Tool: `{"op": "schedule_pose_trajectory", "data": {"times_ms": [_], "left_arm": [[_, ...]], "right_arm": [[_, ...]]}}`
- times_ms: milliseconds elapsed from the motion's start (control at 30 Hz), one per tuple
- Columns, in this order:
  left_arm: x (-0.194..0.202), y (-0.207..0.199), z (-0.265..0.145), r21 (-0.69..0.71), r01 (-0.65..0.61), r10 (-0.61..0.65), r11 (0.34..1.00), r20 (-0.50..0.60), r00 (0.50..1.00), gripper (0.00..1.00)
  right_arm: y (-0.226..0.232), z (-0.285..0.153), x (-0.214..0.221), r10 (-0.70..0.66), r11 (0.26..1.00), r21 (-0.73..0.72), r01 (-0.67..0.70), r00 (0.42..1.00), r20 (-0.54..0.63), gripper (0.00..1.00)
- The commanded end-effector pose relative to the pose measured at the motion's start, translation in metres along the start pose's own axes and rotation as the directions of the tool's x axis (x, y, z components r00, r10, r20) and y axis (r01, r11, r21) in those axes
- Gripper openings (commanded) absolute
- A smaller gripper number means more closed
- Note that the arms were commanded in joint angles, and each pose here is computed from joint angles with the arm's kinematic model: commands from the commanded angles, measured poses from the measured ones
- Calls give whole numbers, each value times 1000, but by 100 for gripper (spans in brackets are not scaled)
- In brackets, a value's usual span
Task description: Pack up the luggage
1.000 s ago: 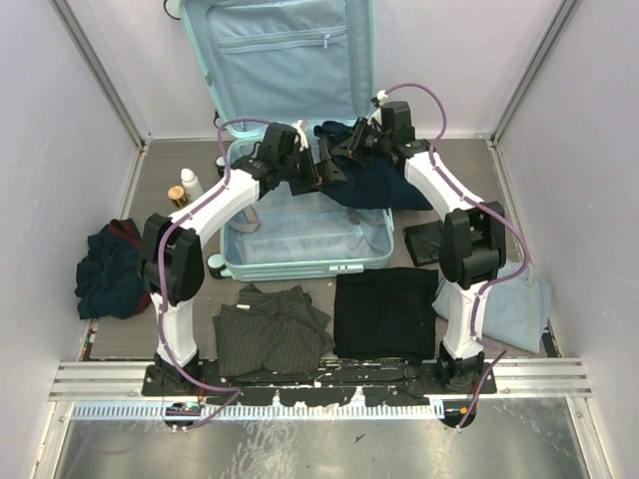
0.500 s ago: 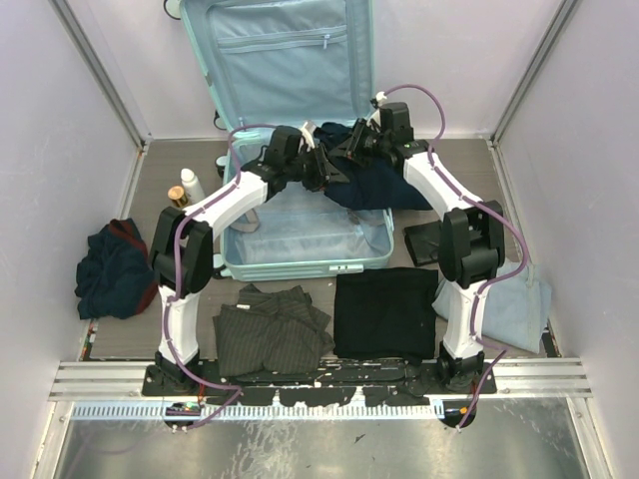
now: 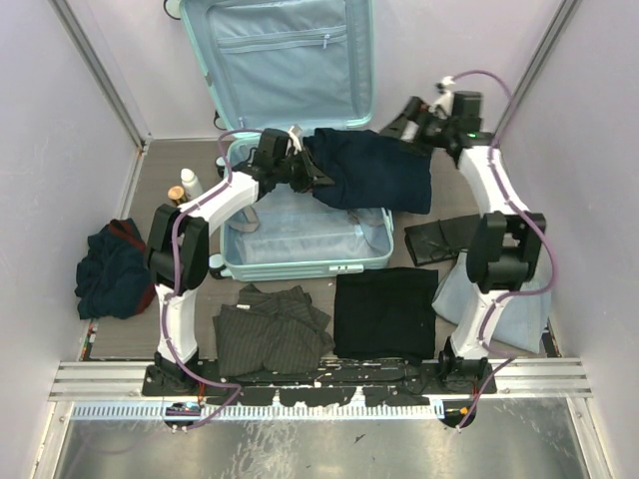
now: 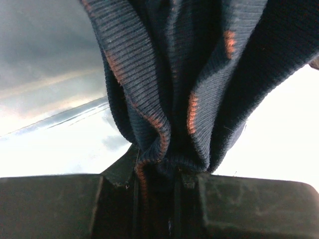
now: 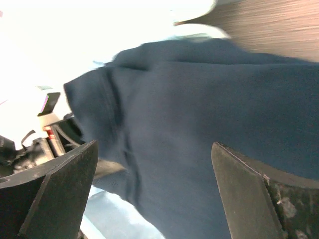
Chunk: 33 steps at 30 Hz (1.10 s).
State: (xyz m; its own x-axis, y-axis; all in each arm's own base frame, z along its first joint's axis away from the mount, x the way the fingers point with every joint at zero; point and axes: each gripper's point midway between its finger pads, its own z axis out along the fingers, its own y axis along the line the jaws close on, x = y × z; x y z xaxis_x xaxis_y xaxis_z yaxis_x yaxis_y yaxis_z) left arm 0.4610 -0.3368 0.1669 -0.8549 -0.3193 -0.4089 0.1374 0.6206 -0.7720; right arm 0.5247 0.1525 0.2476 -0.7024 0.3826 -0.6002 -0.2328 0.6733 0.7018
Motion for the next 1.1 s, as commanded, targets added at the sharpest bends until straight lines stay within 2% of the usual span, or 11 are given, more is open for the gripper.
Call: {"op": "schedule_pose_trajectory", "data": {"times_ms": [0, 133, 267, 467, 667, 733, 767, 900, 967, 1067], "left_arm": [[-52, 35, -32, -131, -9, 27, 991, 142, 989, 0], [-51, 34, -29, -116, -21, 36, 993, 121, 992, 0], [-47, 33, -26, -109, -35, 46, 993, 101, 994, 0], [-43, 36, -26, -111, -79, 87, 991, 74, 993, 0], [-40, 40, -24, -121, -123, 130, 985, 49, 990, 0], [-39, 41, -24, -128, -146, 152, 981, 39, 988, 0], [-39, 39, -24, -128, -162, 168, 978, 36, 985, 0], [-49, 28, -32, -139, -226, 235, 964, 49, 971, 0], [-55, 25, -39, -162, -256, 267, 953, 57, 962, 0], [-63, 20, -57, -209, -305, 326, 929, 74, 942, 0]], "right_arm": [[-43, -74, -12, -55, 992, 112, 52, 998, 27, 100], [-91, -92, 11, -15, 989, 149, 18, 1000, -26, 100], [-119, -91, 37, 47, 994, 107, -36, 993, -104, 100], [-126, -63, 60, 172, 985, 0, -173, 978, -122, 100], [-125, -38, 73, 212, 972, -63, -224, 964, -162, 100], [-111, -34, 70, 215, 967, -103, -235, 962, -169, 90], [-103, -34, 67, 210, 965, -120, -232, 963, -169, 79], [-70, -38, 56, 167, 968, -163, -192, 974, -155, 28], [-62, -40, 52, 147, 976, -140, -167, 979, -142, 2], [-53, -43, 47, 102, 991, -77, -114, 985, -140, 1]]}}
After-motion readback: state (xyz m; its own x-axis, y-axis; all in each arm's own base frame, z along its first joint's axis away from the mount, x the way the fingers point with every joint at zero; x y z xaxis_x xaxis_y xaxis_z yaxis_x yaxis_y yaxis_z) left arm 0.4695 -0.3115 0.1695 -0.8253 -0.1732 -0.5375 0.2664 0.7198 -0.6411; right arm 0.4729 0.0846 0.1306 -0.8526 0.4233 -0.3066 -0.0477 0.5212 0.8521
